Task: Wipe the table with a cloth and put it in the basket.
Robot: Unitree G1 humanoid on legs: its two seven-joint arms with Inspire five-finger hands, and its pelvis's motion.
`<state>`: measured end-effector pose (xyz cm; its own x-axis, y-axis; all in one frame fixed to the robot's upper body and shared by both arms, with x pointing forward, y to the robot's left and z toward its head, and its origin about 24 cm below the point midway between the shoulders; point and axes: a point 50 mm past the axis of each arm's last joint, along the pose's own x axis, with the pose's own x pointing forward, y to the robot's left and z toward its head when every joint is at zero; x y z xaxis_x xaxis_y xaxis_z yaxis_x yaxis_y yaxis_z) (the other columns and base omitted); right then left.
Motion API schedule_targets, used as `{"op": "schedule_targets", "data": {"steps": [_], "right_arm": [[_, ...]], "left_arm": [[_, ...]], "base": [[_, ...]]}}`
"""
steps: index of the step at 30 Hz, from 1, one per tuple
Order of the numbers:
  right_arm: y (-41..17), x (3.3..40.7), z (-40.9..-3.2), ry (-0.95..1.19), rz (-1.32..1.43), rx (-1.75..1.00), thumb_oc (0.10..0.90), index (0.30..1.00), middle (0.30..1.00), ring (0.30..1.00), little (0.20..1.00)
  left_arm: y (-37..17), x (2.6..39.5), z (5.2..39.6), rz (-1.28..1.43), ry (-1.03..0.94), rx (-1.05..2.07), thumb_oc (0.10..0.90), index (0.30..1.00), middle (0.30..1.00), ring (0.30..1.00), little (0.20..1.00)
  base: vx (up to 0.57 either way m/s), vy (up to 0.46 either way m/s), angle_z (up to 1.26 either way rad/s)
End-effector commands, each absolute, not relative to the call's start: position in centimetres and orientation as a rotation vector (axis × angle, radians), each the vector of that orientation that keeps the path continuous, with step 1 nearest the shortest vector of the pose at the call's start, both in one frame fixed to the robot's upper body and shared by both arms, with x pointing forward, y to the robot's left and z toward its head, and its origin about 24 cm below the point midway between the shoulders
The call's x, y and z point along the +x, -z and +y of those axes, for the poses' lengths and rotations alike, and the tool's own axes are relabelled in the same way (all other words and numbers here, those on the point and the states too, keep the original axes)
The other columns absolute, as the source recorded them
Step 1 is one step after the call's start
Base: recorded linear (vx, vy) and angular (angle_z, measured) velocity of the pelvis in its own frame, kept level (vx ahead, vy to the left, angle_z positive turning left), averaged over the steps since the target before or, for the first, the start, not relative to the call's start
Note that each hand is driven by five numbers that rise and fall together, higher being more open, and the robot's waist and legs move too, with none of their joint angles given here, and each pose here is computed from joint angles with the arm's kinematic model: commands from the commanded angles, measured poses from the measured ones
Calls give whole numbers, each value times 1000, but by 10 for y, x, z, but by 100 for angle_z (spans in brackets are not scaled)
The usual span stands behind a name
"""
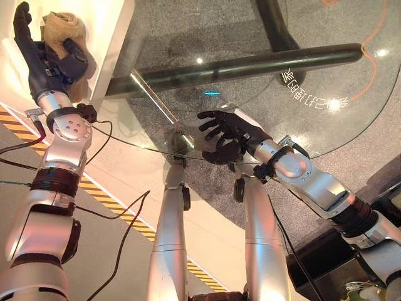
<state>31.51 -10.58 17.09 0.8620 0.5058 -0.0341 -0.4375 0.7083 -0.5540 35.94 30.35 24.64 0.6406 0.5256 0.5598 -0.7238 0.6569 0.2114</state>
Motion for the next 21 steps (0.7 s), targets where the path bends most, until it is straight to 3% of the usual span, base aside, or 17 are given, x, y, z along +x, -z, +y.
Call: {"op": "schedule_targets", "data": {"steps": [1,8,21], "right_arm": [[-149,308,-116,-509,-58,-605,800,900,900,900,900],[-143,301,-115,-516,-70,-580,800,900,900,900,900],[-125,283,-118,-510,-36,-554,800,900,900,900,900]], "left_arm": [[-237,357,310,-458,-764,445,800,900,900,900,900],[-232,349,324,-415,-808,564,800,900,900,900,900],[-250,317,337,-650,-809,368,800,900,900,900,900]], "base": [[-18,-43,0],[-27,-61,1],[-51,-96,5]]}}
